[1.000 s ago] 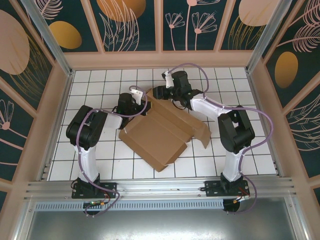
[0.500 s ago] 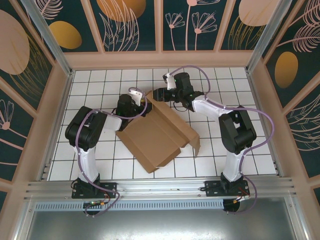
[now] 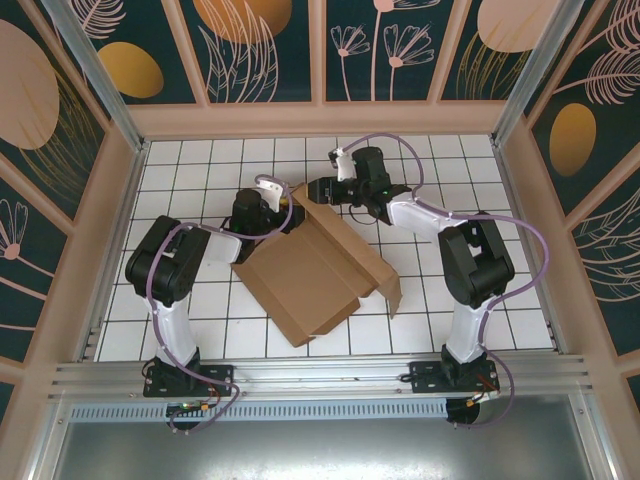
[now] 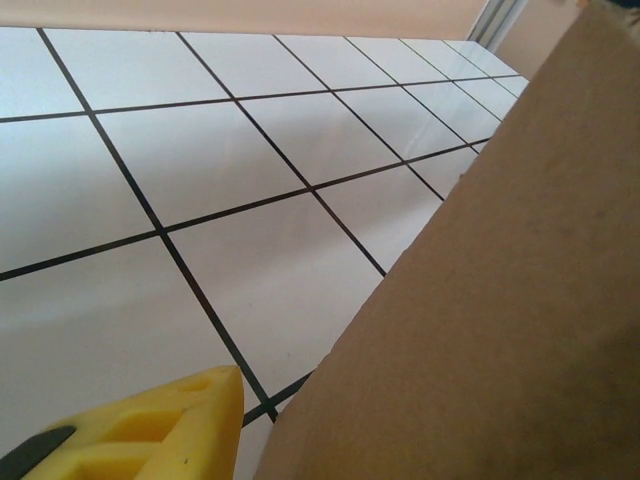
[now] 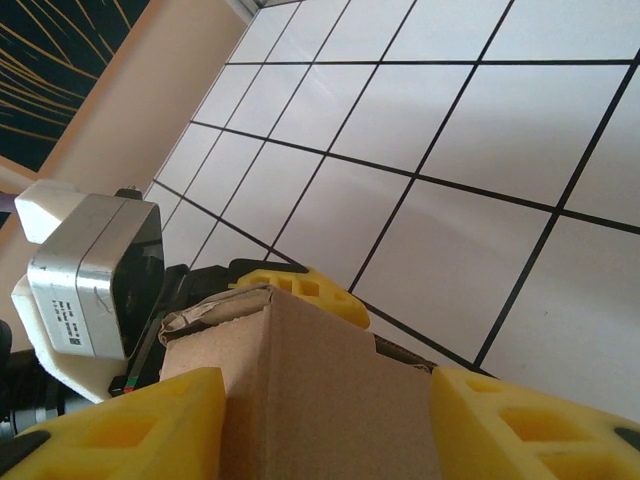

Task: Fold the paper box

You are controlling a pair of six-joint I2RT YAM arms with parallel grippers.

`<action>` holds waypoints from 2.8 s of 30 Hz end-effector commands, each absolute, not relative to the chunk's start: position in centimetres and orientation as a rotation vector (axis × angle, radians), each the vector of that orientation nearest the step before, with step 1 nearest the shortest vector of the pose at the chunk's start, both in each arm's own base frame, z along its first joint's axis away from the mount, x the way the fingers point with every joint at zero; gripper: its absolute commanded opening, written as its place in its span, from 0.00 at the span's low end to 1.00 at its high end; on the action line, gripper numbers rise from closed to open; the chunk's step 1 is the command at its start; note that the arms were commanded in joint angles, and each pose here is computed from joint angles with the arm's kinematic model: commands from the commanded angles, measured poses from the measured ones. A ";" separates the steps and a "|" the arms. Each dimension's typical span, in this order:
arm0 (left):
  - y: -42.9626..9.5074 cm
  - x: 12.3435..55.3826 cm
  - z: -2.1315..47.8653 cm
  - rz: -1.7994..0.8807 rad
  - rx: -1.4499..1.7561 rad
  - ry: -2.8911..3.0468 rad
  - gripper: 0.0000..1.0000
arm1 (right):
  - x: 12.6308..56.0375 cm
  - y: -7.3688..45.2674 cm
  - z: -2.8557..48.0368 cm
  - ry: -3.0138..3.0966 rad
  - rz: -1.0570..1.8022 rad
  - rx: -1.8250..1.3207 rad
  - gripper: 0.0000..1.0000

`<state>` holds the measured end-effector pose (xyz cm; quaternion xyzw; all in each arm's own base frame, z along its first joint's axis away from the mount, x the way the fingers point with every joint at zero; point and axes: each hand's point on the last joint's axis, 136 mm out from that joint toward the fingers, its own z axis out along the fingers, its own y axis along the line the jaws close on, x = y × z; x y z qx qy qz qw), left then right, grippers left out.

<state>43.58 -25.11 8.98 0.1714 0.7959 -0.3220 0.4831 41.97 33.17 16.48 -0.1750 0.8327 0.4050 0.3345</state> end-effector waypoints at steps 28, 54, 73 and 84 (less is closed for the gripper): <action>-27.3 44.5 11.7 -0.832 0.535 1.836 0.01 | 39.4 31.7 11.5 2.383 1.103 -0.407 0.55; -26.3 42.7 8.7 -0.853 0.489 1.868 0.51 | 39.4 31.4 11.7 2.374 1.146 -0.384 0.55; -25.4 44.0 8.5 -0.753 0.450 1.894 0.00 | 39.7 31.6 12.6 2.357 1.165 -0.379 0.55; -24.7 44.4 10.3 -0.765 0.347 1.864 0.04 | 40.8 29.1 16.2 2.243 1.087 -0.331 0.68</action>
